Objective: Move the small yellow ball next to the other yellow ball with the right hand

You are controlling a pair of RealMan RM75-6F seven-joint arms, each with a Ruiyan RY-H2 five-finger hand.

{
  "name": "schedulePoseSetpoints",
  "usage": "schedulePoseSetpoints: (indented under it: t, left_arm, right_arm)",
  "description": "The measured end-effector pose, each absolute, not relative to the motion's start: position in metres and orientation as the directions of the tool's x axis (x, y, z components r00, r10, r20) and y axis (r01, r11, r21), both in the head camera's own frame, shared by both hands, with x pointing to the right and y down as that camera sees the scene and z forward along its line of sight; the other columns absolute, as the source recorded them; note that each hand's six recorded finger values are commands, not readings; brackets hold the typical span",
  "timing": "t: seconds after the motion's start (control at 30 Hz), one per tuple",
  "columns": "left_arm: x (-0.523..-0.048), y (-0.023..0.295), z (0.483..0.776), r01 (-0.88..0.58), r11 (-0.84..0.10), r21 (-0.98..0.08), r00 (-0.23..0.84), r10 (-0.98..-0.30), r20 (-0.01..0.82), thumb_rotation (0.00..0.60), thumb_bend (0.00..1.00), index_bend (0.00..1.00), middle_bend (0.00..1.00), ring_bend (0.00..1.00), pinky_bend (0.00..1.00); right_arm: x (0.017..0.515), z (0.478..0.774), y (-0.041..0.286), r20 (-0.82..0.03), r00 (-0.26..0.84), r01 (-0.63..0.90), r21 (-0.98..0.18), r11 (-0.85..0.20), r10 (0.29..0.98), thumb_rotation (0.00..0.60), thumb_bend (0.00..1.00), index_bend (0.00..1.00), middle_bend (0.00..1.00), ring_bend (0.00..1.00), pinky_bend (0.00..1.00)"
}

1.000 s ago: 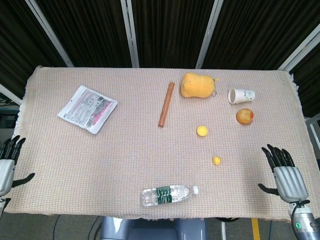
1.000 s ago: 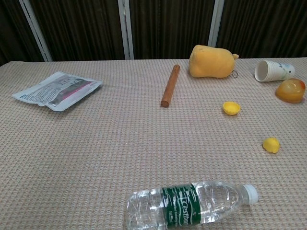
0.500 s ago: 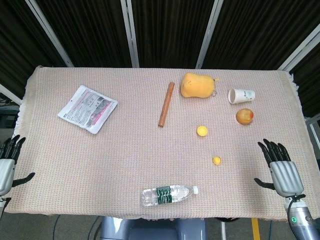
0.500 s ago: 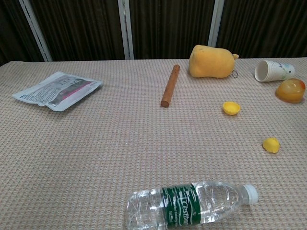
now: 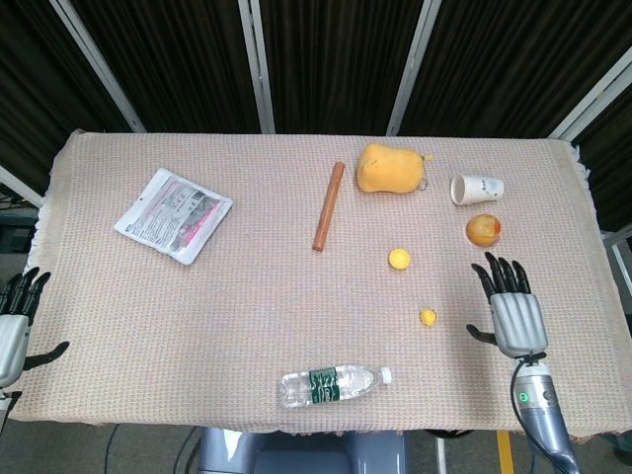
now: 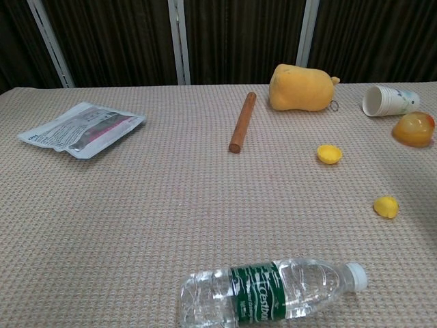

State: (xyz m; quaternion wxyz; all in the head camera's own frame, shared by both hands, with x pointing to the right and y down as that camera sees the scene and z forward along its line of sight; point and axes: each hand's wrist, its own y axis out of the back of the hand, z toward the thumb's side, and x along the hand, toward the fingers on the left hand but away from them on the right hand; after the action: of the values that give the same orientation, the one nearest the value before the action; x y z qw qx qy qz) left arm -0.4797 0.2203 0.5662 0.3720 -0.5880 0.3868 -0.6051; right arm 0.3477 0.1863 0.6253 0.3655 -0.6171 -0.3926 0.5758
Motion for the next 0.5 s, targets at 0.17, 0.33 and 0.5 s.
schedulePoseSetpoints:
  t: [0.17,0.33,0.5]
  left_arm:
    - [-0.482,0.223,0.567,-0.01,-0.428,-0.904,-0.038,-0.903,0.428,0.6,0.0,0.0,0.0,0.0,0.19]
    - [-0.483,0.225,0.566,-0.004,-0.429,-0.903,-0.041,-0.902,0.429,0.6,0.0,0.0,0.0,0.0,0.19]
    - [-0.484,0.227,0.566,-0.003,-0.433,-0.901,-0.048,-0.9,0.433,0.6,0.0,0.0,0.0,0.0,0.19]
  right_arm:
    - [0.334,0.657,0.199,-0.482,-0.003,0.133,-0.869,-0.477,0.876,0.6,0.05,0.17,0.0,0.0,0.0]
    - [0.325,0.678,0.21,-0.516,0.002,0.175,-0.843,-0.508,0.857,0.6,0.07,0.21,0.0,0.0,0.0]
    - [0.316,0.693,0.218,-0.524,0.009,0.208,-0.832,-0.514,0.852,0.6,0.07,0.24,0.0,0.0,0.0]
